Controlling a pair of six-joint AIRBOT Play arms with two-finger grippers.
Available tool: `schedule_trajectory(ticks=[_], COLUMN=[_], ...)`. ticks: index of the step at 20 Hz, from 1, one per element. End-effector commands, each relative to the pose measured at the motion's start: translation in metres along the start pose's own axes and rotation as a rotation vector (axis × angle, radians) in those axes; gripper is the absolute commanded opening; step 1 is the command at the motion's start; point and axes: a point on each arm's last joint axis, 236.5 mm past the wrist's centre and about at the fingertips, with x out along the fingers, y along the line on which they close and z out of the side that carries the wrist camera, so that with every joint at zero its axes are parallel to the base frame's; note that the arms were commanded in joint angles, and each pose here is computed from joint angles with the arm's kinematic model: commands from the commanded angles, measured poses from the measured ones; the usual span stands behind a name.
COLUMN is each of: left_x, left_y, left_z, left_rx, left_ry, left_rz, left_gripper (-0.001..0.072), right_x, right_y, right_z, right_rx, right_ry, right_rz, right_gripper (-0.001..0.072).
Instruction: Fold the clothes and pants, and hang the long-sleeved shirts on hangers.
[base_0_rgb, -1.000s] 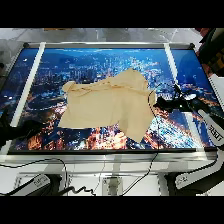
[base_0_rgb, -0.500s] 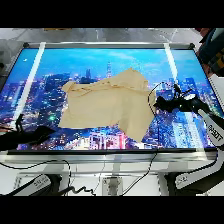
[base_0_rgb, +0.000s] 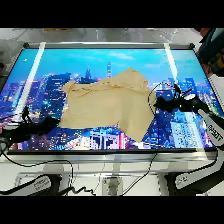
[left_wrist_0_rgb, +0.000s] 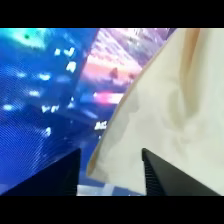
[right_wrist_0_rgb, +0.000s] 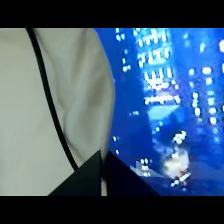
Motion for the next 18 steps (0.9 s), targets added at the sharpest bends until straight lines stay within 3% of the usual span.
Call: schedule_trajectory(ticks=[1, 2, 5, 11, 18], left_x=[0.017, 0.020, 0.017, -0.046, -0.304], left_y=[-0.003, -0.005, -0.017, -0.102, -0.267], left_z=[-0.012, -0.015, -0.016, 0.060, 0.161], left_rx=[-0.003, 0.006, 0.053, 0.302, 0.747], left_ry=[0.045, 0.056, 0.079, -0.065, -0.795], left_rz=[-0.007, -0.009, -0.045, -0.175, -0.128], left_gripper=[0.0237, 0.0146, 0.0025, 0.0022, 0.0022], right_x=[0.000, -0.001, -0.015, -0.109, -0.318], right_y=[0.003, 0.004, 0.014, 0.068, 0.204], right_z=[-0.006, -0.007, 0.000, 0.044, 0.039], right_rx=[-0.001, -0.002, -0.036, -0.284, -0.619], right_ry=[0.024, 0.028, 0.002, -0.195, -0.632], right_rz=[0.011, 0.014, 0.015, -0.021, 0.020], right_gripper=[0.0014, 0.0014, 0.0014, 0.0014, 0.0014])
